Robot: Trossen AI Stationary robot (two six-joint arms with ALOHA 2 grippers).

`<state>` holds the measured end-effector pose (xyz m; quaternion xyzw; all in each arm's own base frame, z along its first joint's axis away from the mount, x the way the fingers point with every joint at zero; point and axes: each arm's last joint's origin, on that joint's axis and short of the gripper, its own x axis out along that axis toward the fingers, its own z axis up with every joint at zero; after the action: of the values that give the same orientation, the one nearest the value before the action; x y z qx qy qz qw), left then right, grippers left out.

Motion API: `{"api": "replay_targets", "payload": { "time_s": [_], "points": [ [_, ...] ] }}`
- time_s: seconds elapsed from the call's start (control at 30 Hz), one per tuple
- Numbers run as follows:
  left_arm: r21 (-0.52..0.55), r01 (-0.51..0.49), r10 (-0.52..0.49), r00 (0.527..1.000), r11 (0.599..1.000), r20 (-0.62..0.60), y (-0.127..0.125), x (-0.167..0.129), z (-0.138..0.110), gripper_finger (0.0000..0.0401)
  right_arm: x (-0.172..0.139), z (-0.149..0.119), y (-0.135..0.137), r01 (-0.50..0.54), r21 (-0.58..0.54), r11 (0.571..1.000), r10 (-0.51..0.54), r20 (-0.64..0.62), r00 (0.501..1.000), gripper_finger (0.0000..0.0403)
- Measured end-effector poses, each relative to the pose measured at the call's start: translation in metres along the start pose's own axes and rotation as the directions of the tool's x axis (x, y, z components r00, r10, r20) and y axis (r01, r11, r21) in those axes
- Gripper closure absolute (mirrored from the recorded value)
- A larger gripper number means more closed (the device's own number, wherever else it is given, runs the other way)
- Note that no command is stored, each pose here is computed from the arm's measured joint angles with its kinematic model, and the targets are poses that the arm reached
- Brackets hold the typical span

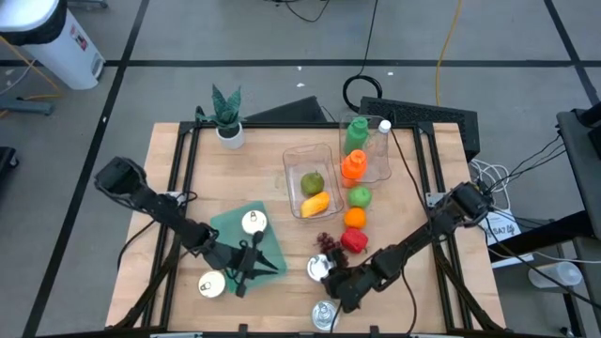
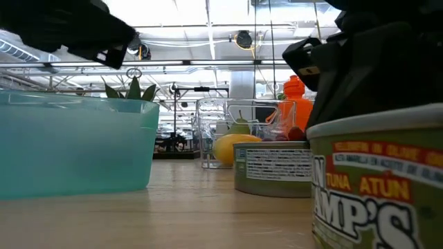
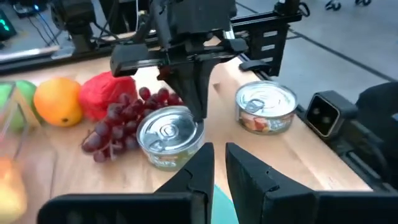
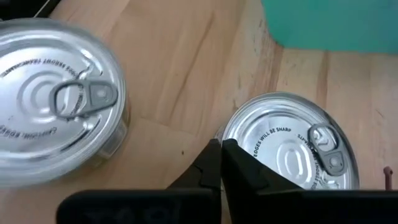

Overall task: Pick & Place Food Item
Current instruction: Put the top green tuna can into the green bin

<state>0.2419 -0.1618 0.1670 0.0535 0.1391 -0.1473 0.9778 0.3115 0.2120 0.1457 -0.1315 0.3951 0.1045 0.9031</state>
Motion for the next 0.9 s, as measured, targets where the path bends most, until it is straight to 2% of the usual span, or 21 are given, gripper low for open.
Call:
{"api": "replay_targets", "payload": {
  "time_s": [0.13, 0.33, 0.6, 0.73, 0.9],
  "points": [
    [-0.010, 0.002, -0.002, 1.000, 1.000, 0.007, -0.005, 0.013, 0.014, 0.0352, -0.003, 0.003, -0.006, -0.023, 0.049, 0.999, 0.023, 0.002, 1.000, 0.0403],
    [0.013, -0.018, 0.020, 0.994, 1.000, -0.104, -0.014, 0.043, 0.029, 0.0352, -0.010, 0.009, -0.010, -0.020, 0.084, 0.996, 0.017, 0.036, 0.999, 0.0403],
    [0.068, -0.049, 0.059, 0.987, 0.996, -0.149, -0.016, 0.071, 0.023, 0.0347, -0.017, 0.017, -0.018, -0.026, 0.177, 0.984, 0.012, 0.080, 0.997, 0.0403],
    [0.108, -0.057, 0.074, 0.984, 0.993, -0.164, -0.016, 0.074, 0.018, 0.0306, -0.016, 0.018, -0.020, -0.057, 0.197, 0.979, 0.043, 0.076, 0.996, 0.0403],
    [0.131, -0.081, 0.106, 0.975, 0.988, -0.193, -0.016, 0.075, 0.012, 0.0208, -0.016, 0.018, -0.022, -0.056, 0.218, 0.974, 0.040, 0.079, 0.996, 0.0403]
  ]
}}
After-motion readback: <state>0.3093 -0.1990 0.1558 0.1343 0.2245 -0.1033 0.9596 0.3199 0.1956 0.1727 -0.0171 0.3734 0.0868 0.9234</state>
